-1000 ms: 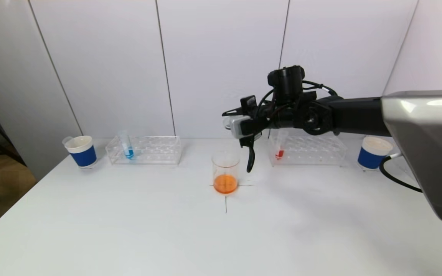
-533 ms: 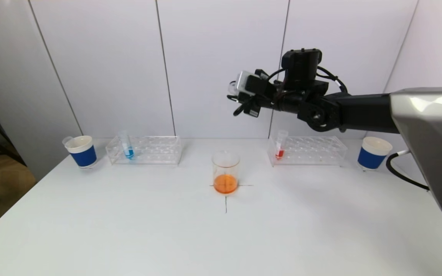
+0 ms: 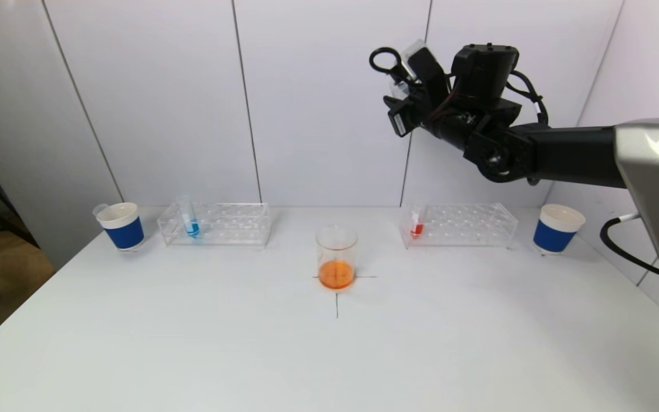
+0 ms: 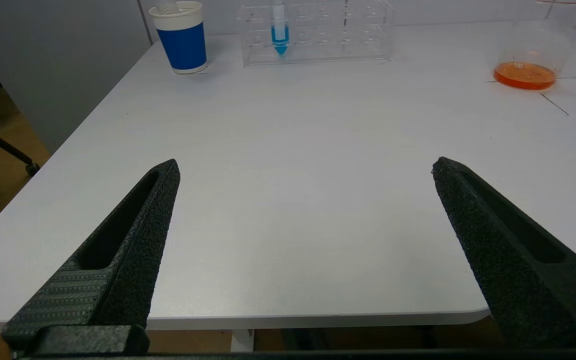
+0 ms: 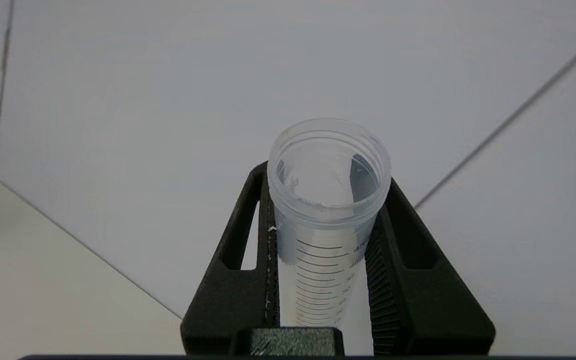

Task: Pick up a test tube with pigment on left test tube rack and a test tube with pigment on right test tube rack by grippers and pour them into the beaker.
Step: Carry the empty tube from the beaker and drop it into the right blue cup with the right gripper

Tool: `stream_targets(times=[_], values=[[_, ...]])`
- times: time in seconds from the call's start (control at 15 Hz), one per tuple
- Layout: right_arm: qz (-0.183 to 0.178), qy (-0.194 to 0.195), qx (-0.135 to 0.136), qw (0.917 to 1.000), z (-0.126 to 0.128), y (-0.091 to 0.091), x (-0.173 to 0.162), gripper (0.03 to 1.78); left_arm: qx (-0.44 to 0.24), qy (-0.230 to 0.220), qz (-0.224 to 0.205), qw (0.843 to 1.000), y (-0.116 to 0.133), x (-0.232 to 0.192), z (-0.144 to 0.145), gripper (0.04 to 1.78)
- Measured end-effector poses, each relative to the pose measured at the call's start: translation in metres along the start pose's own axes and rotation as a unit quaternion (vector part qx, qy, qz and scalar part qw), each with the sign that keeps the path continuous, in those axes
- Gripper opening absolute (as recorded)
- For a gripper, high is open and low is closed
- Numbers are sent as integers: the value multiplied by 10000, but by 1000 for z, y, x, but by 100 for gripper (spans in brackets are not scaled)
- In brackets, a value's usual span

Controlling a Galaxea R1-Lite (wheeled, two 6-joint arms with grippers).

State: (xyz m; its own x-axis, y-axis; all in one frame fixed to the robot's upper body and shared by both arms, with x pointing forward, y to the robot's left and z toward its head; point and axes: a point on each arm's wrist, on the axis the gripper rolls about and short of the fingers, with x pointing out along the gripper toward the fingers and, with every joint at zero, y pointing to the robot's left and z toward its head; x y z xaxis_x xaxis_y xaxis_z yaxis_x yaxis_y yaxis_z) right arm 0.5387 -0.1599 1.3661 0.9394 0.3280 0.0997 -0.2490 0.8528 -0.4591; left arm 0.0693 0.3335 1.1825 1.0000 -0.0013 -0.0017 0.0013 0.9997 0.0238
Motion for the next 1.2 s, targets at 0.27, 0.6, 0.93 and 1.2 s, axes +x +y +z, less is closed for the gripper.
stream_targets(times=[0.27,0.6,0.93,1.2], values=[[-1010,594,910,9889,-10,-41,-9,55,-2,0,0,10000,0,0,0,176],[-1772,800,1667,9666,-35,-105,-23,55,-4,2,0,10000,0,0,0,176],[-2352,1104,2030,9441,-78,-152,-37,55,0,0,-2,10000,0,0,0,176],[-2782,1220,2021,9311,-118,-183,-47,55,-4,0,2,10000,0,0,0,176]])
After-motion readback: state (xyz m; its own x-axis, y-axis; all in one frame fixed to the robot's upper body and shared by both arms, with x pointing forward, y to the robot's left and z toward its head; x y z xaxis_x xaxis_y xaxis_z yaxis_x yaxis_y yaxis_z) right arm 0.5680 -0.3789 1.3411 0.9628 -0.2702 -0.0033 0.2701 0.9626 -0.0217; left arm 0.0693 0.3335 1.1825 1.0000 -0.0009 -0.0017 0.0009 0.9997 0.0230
